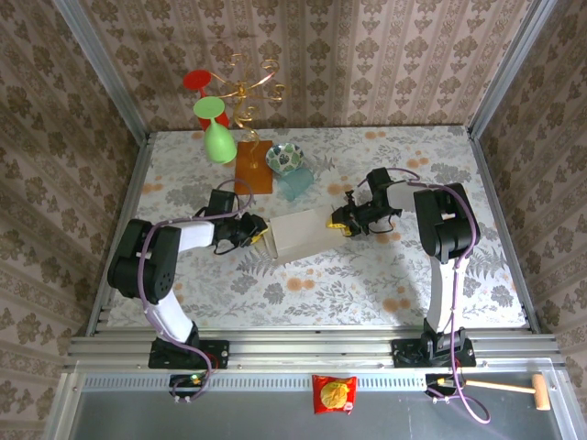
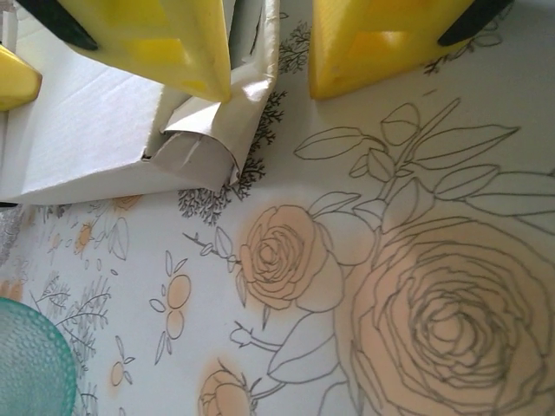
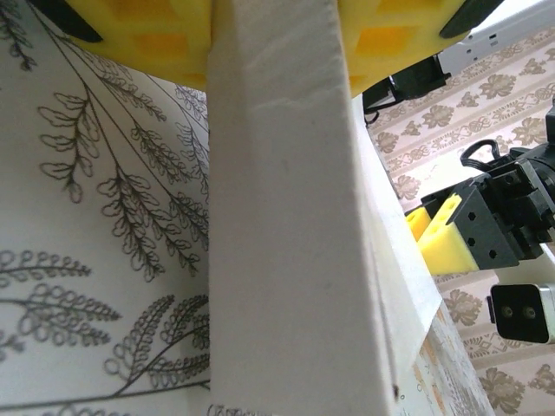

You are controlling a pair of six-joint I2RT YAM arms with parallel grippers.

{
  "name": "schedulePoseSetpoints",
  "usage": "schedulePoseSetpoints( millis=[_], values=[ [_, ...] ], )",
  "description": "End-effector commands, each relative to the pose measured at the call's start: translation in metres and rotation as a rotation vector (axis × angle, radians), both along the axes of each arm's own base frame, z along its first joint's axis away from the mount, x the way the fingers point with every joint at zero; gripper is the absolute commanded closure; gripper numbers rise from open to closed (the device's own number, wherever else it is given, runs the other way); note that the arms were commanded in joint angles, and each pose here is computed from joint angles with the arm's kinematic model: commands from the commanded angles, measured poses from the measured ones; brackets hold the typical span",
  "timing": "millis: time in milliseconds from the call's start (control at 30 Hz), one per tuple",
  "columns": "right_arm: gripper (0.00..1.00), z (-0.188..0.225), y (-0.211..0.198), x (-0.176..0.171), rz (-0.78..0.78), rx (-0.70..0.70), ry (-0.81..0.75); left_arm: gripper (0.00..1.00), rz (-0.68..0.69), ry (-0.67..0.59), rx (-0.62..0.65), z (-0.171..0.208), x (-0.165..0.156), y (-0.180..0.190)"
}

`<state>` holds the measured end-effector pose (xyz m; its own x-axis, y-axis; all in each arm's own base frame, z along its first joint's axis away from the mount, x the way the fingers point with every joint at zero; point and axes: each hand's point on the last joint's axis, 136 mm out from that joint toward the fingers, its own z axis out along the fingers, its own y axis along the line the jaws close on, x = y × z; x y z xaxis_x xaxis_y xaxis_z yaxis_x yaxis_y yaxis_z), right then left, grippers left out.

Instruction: Fold the paper box

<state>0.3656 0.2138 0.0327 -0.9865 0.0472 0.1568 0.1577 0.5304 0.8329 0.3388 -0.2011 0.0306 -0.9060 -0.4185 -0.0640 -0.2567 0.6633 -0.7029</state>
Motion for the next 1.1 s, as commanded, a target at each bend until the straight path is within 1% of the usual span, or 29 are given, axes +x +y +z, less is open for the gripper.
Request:
schedulePoseSetpoints(
  millis=[0,133,333,400,767,1067],
  values=[
    [0.72,-0.026,-0.005,-0.014,-0.01,-0.057,0.099,0.71,0.009,-0.03,-0.029,-0.002,0.005,-0.006],
    [0.72,-0.028,-0.005,-0.017,-0.006,-0.059,0.107,0.75,-0.005,-0.05,-0.051,0.005,0.009,-0.016],
    [0.73,-0.028,-0.004,-0.016,-0.007,-0.059,0.107,0.87,0.001,-0.048,-0.047,0.005,0.007,-0.018],
    [0.73,-0.026,-0.005,-0.015,-0.006,-0.059,0.102,0.88,0.004,-0.056,-0.053,0.008,0.009,-0.019],
    [0.73,-0.026,-0.004,-0.014,0.0,-0.076,0.096,0.89,-0.019,-0.096,-0.063,0.024,0.014,-0.033],
    [0.74,-0.027,-0.004,-0.016,0.004,-0.089,0.092,0.84,-0.079,-0.154,-0.048,0.041,0.015,-0.048]
  ],
)
